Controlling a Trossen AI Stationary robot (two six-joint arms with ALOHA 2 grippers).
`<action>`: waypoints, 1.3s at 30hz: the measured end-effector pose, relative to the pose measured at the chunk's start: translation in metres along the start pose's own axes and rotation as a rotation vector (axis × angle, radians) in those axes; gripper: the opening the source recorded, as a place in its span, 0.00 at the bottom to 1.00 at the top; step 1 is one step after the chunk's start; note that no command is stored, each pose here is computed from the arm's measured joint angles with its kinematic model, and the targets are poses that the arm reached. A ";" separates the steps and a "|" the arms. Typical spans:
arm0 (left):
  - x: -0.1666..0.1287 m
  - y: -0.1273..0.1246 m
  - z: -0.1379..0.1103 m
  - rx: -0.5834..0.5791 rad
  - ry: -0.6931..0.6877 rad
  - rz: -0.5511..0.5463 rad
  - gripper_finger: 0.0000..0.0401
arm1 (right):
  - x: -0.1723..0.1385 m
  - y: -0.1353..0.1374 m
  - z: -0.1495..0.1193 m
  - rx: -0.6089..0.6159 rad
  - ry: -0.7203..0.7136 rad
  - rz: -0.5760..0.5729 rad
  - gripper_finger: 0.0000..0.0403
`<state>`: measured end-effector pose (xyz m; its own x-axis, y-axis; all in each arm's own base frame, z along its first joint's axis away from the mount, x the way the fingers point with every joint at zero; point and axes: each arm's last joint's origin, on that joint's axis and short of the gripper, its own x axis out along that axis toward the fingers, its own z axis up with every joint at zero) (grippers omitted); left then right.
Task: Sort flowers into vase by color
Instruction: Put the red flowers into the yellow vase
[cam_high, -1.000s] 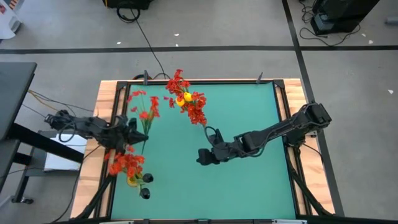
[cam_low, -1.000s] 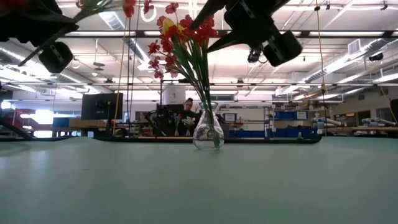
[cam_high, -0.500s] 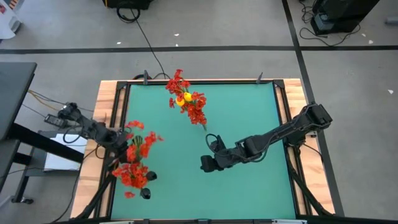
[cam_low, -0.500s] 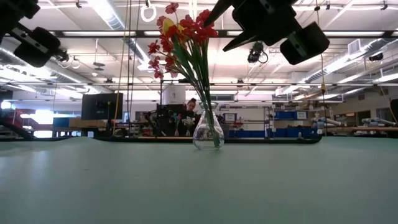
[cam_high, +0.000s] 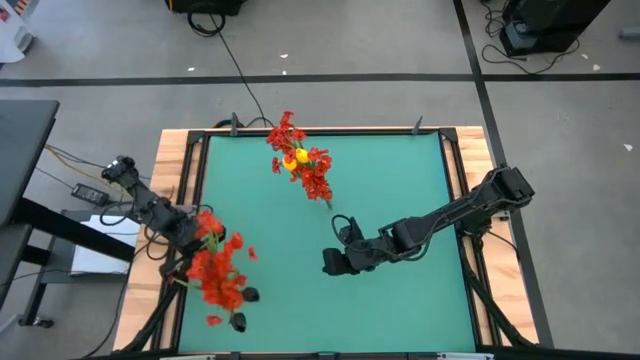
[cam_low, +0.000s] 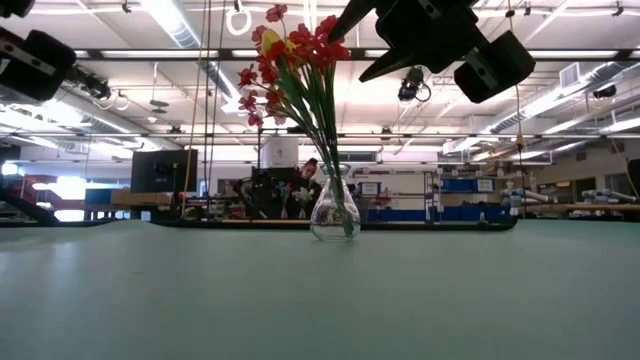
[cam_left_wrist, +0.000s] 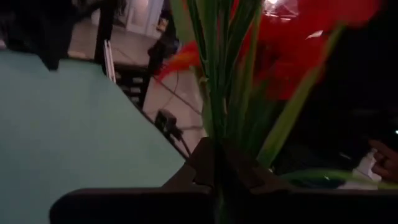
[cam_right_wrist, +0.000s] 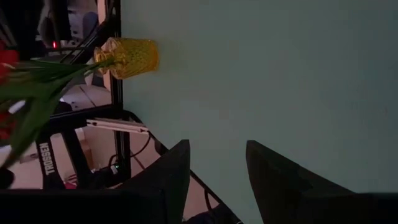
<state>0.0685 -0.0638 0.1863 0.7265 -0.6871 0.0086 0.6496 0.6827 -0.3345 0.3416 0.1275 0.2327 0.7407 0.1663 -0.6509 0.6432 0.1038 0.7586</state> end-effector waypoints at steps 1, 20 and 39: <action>0.000 0.000 0.001 0.010 -0.012 0.002 0.03 | 0.000 0.000 0.000 0.003 0.000 0.000 0.41; -0.001 -0.003 0.008 0.104 -0.067 -0.036 0.03 | 0.000 0.002 0.000 0.085 0.004 0.020 0.41; -0.001 -0.004 0.009 0.163 -0.088 -0.072 0.03 | 0.000 0.004 0.000 0.115 0.001 0.037 0.41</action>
<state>0.0671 -0.0643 0.1960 0.6889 -0.7163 0.1114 0.7232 0.6686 -0.1730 0.3440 0.1277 0.2355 0.7645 0.1684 -0.6223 0.6333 -0.0156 0.7738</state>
